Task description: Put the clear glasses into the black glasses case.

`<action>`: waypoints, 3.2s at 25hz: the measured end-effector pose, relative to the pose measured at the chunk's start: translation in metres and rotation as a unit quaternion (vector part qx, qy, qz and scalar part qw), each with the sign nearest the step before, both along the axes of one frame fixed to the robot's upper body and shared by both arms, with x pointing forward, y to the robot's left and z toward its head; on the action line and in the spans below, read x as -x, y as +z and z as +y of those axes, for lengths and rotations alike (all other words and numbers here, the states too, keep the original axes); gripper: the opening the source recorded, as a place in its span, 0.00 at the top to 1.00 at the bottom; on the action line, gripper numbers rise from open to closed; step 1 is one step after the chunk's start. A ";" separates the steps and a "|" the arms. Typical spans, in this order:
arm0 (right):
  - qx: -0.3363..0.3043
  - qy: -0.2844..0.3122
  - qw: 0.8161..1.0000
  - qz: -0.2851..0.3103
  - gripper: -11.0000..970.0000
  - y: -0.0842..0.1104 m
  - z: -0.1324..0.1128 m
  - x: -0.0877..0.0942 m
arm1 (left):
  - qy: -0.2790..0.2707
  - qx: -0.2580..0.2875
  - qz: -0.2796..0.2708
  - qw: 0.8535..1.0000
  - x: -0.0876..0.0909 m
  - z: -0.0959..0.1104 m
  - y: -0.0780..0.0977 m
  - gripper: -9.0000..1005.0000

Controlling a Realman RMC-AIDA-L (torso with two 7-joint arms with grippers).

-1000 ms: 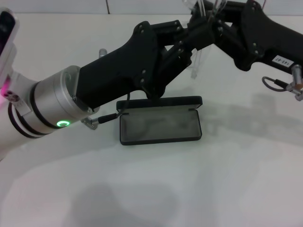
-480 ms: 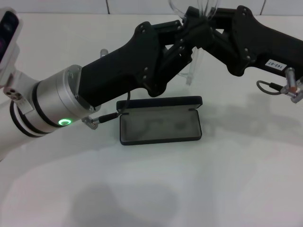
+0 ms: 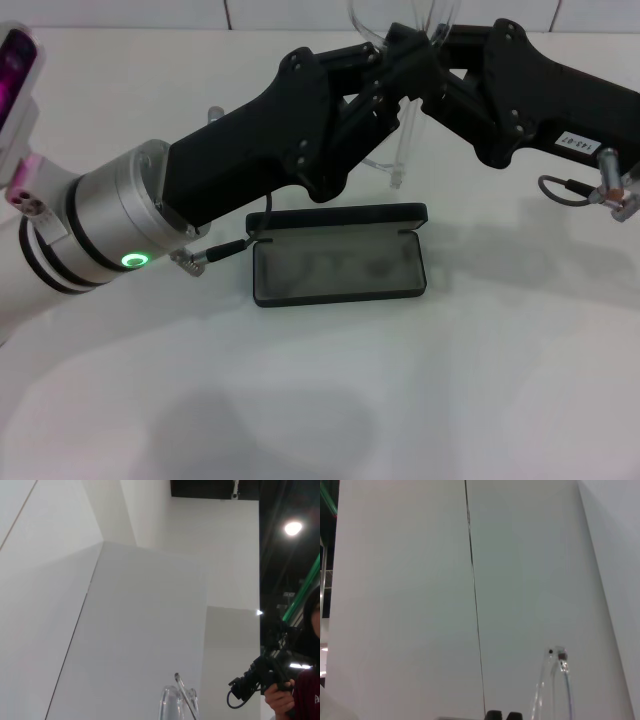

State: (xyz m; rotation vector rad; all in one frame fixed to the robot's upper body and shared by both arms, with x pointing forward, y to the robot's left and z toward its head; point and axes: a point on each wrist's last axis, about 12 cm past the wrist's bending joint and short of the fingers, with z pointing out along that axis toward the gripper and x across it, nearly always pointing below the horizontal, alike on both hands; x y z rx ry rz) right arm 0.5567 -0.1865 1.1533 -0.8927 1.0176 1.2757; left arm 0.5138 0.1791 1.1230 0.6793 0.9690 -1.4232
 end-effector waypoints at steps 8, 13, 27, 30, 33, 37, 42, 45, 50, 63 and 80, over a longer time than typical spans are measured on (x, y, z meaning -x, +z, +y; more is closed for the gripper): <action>-0.001 -0.001 1.000 0.002 0.87 -0.001 0.000 0.001 | -0.001 0.000 0.003 1.000 0.000 0.000 -0.001 0.90; -0.004 -0.005 1.000 0.004 0.87 -0.002 -0.001 0.001 | -0.008 -0.003 0.002 1.000 0.002 0.000 -0.001 0.90; -0.003 -0.032 0.999 0.002 0.87 0.000 -0.021 0.000 | -0.032 -0.013 -0.018 0.999 0.011 0.014 -0.001 0.90; 0.017 -0.038 0.999 -0.007 0.87 0.012 -0.043 0.001 | -0.024 -0.028 -0.025 0.999 0.015 0.040 -0.002 0.90; 0.076 -0.025 0.997 -0.019 0.87 0.028 -0.062 0.009 | -0.011 -0.047 -0.027 0.998 0.018 0.066 -0.001 0.90; 0.176 -0.005 0.984 -0.029 0.87 0.050 -0.072 0.024 | 0.004 -0.079 -0.026 0.997 0.019 0.097 0.002 0.90; 0.376 0.009 0.926 -0.035 0.87 0.073 -0.053 0.052 | 0.007 -0.106 -0.026 0.994 0.019 0.120 0.007 0.90; 0.495 0.007 0.868 -0.041 0.87 0.078 -0.023 0.065 | 0.028 -0.110 -0.030 0.993 0.020 0.136 0.012 0.90; 0.587 -0.012 0.808 -0.045 0.86 0.077 0.024 0.063 | 0.065 -0.106 -0.036 0.992 0.021 0.148 0.013 0.90; 0.719 -0.090 0.674 -0.147 0.86 0.047 0.113 0.051 | 0.084 -0.107 -0.033 0.990 0.022 0.150 0.010 0.90; 0.697 -0.102 0.679 -0.207 0.86 0.011 0.135 0.049 | 0.090 -0.099 -0.033 0.991 0.021 0.148 0.009 0.90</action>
